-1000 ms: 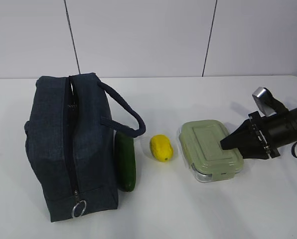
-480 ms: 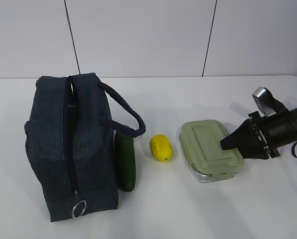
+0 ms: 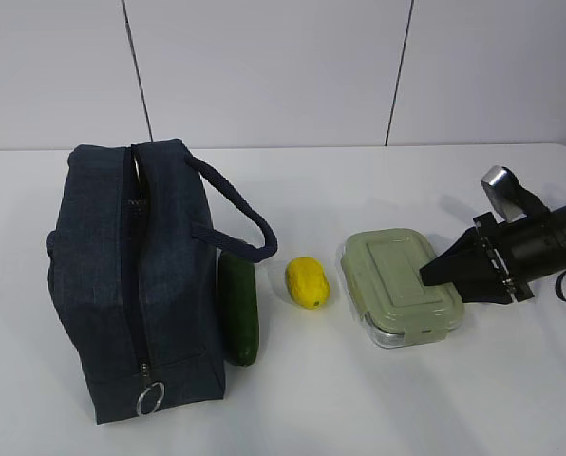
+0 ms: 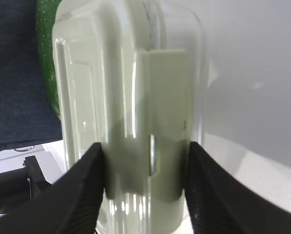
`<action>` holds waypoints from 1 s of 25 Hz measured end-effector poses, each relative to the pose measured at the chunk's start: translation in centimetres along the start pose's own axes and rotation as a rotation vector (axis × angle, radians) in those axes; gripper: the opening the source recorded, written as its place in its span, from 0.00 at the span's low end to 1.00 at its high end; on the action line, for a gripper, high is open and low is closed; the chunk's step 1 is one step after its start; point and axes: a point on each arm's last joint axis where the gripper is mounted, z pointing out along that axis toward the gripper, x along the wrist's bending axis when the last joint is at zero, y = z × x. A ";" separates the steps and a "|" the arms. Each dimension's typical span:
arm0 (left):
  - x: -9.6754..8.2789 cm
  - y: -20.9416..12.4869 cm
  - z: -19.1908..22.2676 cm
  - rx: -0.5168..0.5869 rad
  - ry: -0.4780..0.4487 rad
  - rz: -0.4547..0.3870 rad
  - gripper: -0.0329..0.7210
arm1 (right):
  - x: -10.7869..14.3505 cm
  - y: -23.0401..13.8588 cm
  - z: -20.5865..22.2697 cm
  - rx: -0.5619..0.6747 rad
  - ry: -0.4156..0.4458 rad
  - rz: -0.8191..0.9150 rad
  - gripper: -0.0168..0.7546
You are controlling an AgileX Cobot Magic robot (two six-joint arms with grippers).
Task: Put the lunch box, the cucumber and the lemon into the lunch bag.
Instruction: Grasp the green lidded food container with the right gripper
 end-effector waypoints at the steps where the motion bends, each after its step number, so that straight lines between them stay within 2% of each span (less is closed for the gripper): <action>1: 0.0 0.0 0.0 0.000 0.000 0.000 0.36 | 0.0 0.0 0.0 0.000 0.000 0.000 0.48; 25: 0.0 0.0 0.0 0.000 0.000 0.000 0.36 | 0.0 0.0 0.0 0.000 0.000 0.000 0.48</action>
